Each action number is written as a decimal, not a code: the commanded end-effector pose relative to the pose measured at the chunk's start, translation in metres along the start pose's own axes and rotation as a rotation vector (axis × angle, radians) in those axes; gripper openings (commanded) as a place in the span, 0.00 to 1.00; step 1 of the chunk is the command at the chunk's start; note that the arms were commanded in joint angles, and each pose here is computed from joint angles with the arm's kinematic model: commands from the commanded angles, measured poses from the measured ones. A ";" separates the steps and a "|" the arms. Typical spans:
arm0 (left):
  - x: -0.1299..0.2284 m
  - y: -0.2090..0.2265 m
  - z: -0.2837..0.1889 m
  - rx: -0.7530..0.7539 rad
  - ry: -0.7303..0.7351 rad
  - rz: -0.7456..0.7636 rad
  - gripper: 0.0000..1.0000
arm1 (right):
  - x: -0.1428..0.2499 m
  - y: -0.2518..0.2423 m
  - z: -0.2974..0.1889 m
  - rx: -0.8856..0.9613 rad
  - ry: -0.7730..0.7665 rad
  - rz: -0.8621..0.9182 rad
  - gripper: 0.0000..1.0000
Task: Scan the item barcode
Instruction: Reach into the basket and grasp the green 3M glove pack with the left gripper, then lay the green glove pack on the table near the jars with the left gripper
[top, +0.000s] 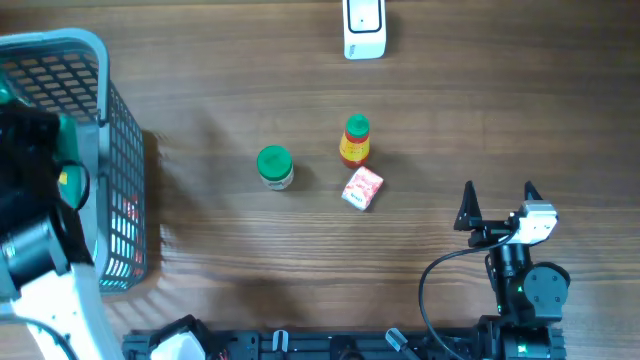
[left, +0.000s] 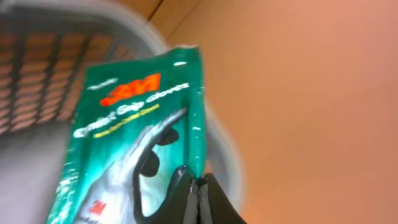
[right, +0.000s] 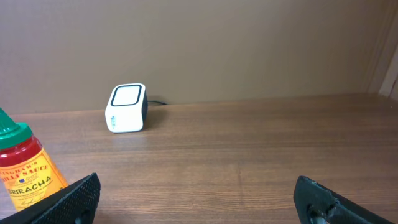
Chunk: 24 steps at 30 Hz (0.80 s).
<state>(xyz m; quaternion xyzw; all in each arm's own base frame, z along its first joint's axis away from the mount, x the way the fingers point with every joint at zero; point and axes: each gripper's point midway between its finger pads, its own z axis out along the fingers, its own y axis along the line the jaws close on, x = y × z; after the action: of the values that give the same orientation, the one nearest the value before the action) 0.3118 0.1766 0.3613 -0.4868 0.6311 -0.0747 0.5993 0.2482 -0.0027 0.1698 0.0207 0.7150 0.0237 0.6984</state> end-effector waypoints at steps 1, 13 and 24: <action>-0.030 -0.040 -0.045 0.174 -0.095 -0.055 0.04 | 0.000 0.000 0.000 0.001 -0.002 -0.009 1.00; 0.021 -0.124 -0.120 0.638 0.219 -0.057 0.04 | 0.000 0.000 0.000 0.002 -0.002 -0.010 1.00; 0.139 -0.201 -0.172 0.928 0.644 0.010 0.04 | 0.000 0.000 0.000 0.001 -0.002 -0.009 1.00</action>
<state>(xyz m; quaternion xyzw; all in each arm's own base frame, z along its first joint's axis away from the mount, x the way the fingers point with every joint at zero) 0.2946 -0.0652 0.4554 -0.1641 0.6672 -0.4459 0.5736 0.2482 -0.0027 0.1698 0.0207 0.7150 0.0237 0.6984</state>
